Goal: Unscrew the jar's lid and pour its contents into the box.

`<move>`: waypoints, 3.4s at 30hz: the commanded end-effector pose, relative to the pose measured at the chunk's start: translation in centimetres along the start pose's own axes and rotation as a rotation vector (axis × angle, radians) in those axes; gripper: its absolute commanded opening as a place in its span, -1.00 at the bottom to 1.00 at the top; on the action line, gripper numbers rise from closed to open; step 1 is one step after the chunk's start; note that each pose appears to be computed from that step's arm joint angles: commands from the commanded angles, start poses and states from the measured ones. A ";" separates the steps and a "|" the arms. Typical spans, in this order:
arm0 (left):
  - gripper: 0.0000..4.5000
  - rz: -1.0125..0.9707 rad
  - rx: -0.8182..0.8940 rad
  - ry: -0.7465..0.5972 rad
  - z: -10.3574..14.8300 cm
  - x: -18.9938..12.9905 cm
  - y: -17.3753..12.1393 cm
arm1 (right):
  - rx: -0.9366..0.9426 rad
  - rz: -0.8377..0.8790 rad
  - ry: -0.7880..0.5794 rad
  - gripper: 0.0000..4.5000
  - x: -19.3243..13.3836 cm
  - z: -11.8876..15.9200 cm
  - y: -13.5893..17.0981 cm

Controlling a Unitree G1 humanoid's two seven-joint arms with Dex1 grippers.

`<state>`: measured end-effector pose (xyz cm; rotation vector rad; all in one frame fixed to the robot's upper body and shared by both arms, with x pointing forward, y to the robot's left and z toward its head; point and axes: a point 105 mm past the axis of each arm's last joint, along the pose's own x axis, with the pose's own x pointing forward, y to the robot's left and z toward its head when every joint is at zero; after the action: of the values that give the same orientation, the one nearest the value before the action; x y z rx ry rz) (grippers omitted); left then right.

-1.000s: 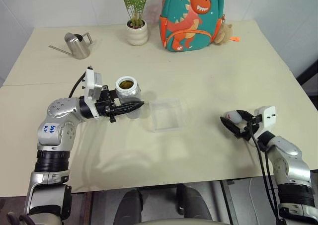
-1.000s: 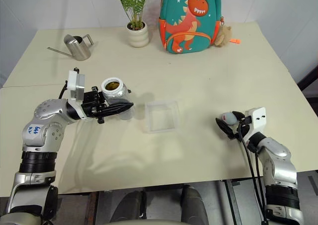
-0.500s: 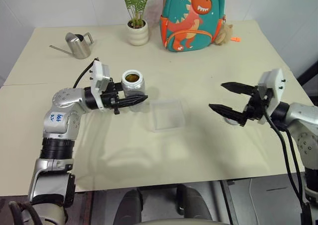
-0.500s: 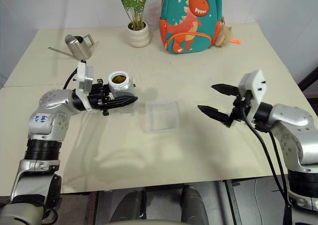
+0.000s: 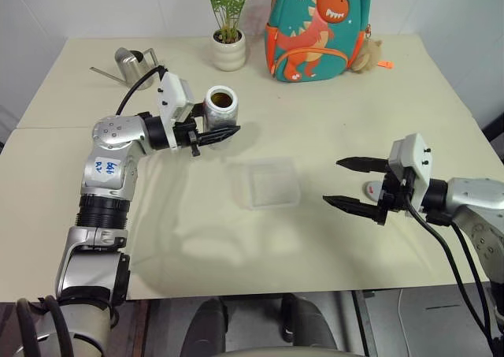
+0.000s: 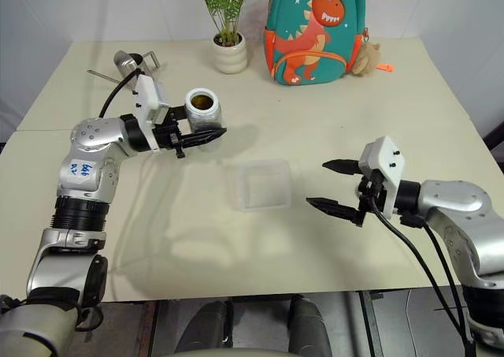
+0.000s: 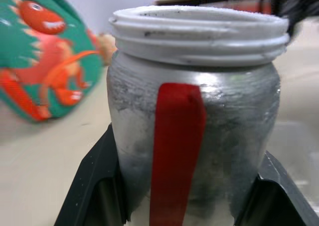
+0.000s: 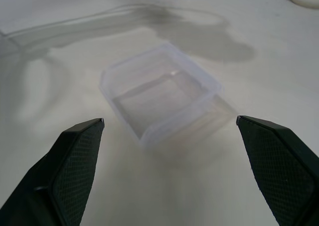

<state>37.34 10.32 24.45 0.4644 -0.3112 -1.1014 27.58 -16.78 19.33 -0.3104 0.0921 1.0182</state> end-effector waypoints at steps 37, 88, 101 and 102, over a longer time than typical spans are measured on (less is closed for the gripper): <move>-0.13 0.358 2.220 -0.490 2.0 9.0 -2.4 | -0.014 -0.134 -0.134 0.99 0.7 1.7 0.3; -0.13 0.000 2.110 -0.391 1.5 7.5 -0.9 | -0.026 -0.094 -0.250 0.99 4.3 1.8 -1.1; -0.13 0.311 0.302 -0.154 -0.1 3.6 2.4 | -0.042 -0.059 -0.187 0.99 3.2 1.6 -1.2; -0.13 0.321 0.124 -0.146 -0.9 2.7 2.8 | -0.046 -0.054 -0.182 0.99 3.1 1.6 -1.2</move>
<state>40.83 7.20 21.55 0.6716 -0.6032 -0.7930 30.56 -14.13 19.25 -0.2338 -0.0694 0.9818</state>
